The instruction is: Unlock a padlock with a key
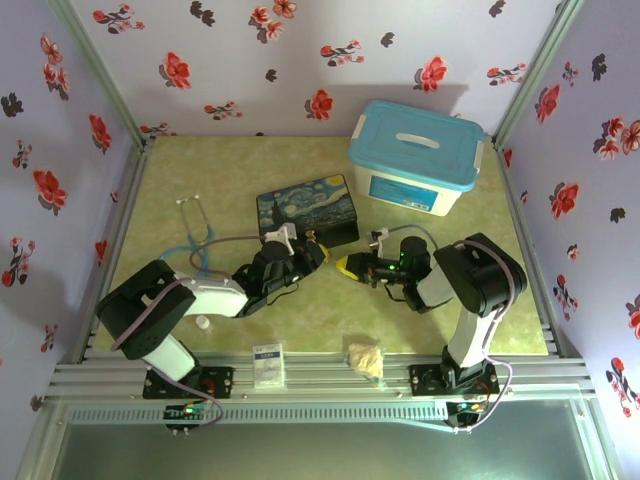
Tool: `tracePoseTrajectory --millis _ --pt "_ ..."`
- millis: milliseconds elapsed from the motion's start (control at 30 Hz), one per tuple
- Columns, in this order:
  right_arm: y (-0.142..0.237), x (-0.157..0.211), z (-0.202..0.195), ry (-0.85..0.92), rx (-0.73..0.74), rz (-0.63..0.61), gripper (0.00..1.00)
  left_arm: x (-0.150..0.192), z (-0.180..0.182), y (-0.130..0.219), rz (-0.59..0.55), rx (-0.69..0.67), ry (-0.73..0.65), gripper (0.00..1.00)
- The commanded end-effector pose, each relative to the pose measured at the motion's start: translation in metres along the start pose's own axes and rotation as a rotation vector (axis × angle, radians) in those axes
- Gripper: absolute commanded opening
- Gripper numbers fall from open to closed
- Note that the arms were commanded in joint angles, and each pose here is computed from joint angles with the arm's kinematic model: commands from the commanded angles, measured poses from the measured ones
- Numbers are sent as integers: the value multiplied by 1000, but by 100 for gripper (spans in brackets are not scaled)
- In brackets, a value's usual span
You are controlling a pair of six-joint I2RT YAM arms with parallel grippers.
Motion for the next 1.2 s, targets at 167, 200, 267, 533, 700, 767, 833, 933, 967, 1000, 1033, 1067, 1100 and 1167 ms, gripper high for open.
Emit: tracePoseTrajectory --millis 167,200,267,533,700,767,833,933,967,1000,1033,1067,1100,1167 --pt "-6 -12 11 115 22 -177 0 -1 -11 6 12 35 66 0" --pt "-6 -12 9 119 25 -178 0 -1 -12 7 13 32 66 0" --pt "-6 -12 7 125 29 -170 0 -3 -12 9 7 25 67 0" --pt "-16 -9 5 165 30 -143 0 -8 -24 15 1 19 46 0" --pt "-23 -6 23 235 2 -155 0 -7 -19 12 14 -15 40 0" --pt "-24 -5 28 257 -1 -166 0 -6 -17 9 20 -21 39 0" --pt "-25 -6 27 245 -1 -172 0 -4 -17 8 24 -25 37 0" --pt "-27 -10 31 223 -12 -181 0 -4 -14 7 23 -29 38 0" --pt "-27 -10 35 225 -19 -187 0 -3 -12 7 24 -33 38 0" --pt "-25 -12 39 224 -25 -200 0 -3 -11 6 23 -34 42 0" --pt "-25 -12 44 231 -33 -207 0 -2 -10 6 26 -34 46 0" --pt "-24 -11 49 238 -44 -213 0 -1 -9 4 28 -33 50 0" --pt "-23 -11 54 240 -55 -218 0 0 -9 4 29 -30 55 0" --pt "-20 -12 62 242 -72 -227 0 1 -7 2 30 -30 55 0"
Point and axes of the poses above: each hand's point on the last joint's axis, 136 mm out from that joint toward the fingers, its own y axis back along the fingers, its own z axis along the line the jaws close on, x = y × z, the point moved 2 cm from there along y, back along the fingers, and after that the axes turned 2 degrees about y, right-handed, at the moved point
